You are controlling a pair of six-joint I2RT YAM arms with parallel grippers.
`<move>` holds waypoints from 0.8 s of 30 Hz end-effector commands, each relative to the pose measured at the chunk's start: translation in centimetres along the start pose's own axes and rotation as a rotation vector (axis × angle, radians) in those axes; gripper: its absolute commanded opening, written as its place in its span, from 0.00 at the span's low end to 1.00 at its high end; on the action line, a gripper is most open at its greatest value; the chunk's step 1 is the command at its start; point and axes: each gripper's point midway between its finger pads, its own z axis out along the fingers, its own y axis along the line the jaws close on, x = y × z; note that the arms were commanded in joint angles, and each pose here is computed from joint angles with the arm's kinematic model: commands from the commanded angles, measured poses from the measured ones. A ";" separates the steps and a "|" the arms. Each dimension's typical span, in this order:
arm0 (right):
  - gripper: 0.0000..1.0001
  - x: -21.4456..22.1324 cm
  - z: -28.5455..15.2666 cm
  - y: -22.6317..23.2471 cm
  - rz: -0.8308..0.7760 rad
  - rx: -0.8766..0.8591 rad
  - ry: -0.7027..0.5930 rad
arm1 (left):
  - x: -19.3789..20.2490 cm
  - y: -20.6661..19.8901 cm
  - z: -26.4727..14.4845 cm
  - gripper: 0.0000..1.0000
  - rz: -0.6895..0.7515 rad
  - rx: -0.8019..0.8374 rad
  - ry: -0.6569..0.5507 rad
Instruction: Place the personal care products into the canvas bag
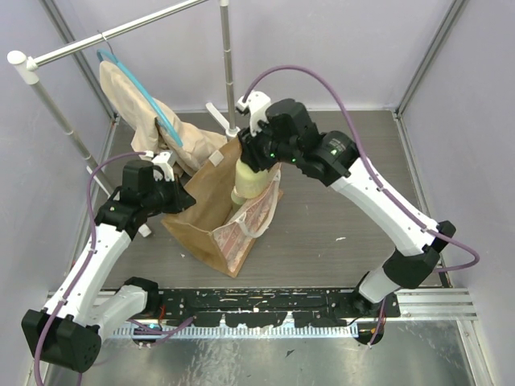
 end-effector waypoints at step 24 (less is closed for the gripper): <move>0.00 -0.9 6.7 7.9 -0.049 -0.157 -0.180 | 0.8 -1.0 -0.5 0.00 -0.028 0.048 0.007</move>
